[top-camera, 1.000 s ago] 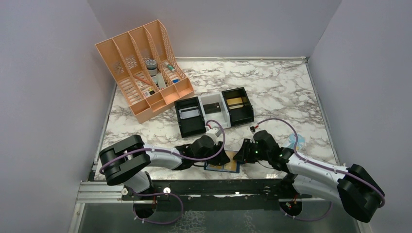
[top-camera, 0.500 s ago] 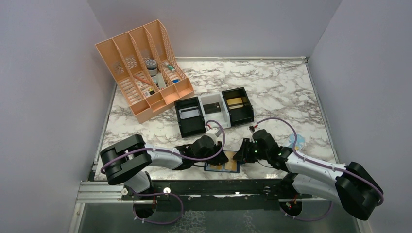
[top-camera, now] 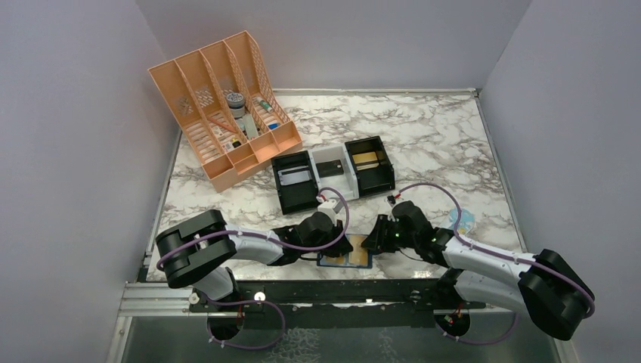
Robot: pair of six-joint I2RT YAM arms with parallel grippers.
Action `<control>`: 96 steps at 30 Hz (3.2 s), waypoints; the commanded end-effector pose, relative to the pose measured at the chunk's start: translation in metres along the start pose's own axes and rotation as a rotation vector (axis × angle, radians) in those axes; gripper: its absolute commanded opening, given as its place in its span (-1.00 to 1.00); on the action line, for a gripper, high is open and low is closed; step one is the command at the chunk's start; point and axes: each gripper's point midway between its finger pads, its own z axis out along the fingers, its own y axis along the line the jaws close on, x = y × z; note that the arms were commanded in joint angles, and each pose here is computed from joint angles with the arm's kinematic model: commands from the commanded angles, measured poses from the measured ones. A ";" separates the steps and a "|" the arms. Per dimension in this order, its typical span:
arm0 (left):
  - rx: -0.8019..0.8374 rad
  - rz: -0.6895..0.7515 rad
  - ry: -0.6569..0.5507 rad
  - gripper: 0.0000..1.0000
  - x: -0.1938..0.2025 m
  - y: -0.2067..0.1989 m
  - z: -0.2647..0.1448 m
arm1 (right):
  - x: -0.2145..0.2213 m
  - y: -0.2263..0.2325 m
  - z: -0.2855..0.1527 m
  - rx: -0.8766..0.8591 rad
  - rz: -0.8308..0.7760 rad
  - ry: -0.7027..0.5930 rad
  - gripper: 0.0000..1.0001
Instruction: Take the credit cards out of the card holder
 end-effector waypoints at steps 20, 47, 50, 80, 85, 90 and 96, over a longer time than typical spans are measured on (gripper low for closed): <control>0.031 -0.026 -0.063 -0.87 -0.011 -0.009 -0.012 | 0.004 -0.029 0.003 0.103 0.001 -0.028 -0.52; 0.029 -0.032 -0.063 -0.81 -0.011 -0.010 -0.012 | -0.014 0.057 -0.015 -0.244 -0.209 0.010 -0.43; 0.027 -0.033 -0.067 -0.76 -0.012 -0.009 -0.012 | -0.015 0.035 -0.007 -0.113 -0.128 0.014 -0.43; 0.013 -0.091 -0.043 -0.62 -0.002 -0.003 -0.008 | 0.012 -0.035 0.006 0.161 -0.015 0.048 -0.46; 0.039 -0.092 -0.066 -0.75 -0.008 -0.010 -0.013 | 0.011 -0.036 0.006 0.167 -0.015 0.047 -0.46; 0.062 -0.107 -0.065 -1.00 -0.008 -0.014 -0.014 | 0.011 -0.037 0.006 0.170 -0.016 0.046 -0.46; 0.037 -0.126 -0.109 -1.00 -0.011 -0.005 -0.021 | 0.009 -0.037 0.006 0.177 -0.018 0.044 -0.46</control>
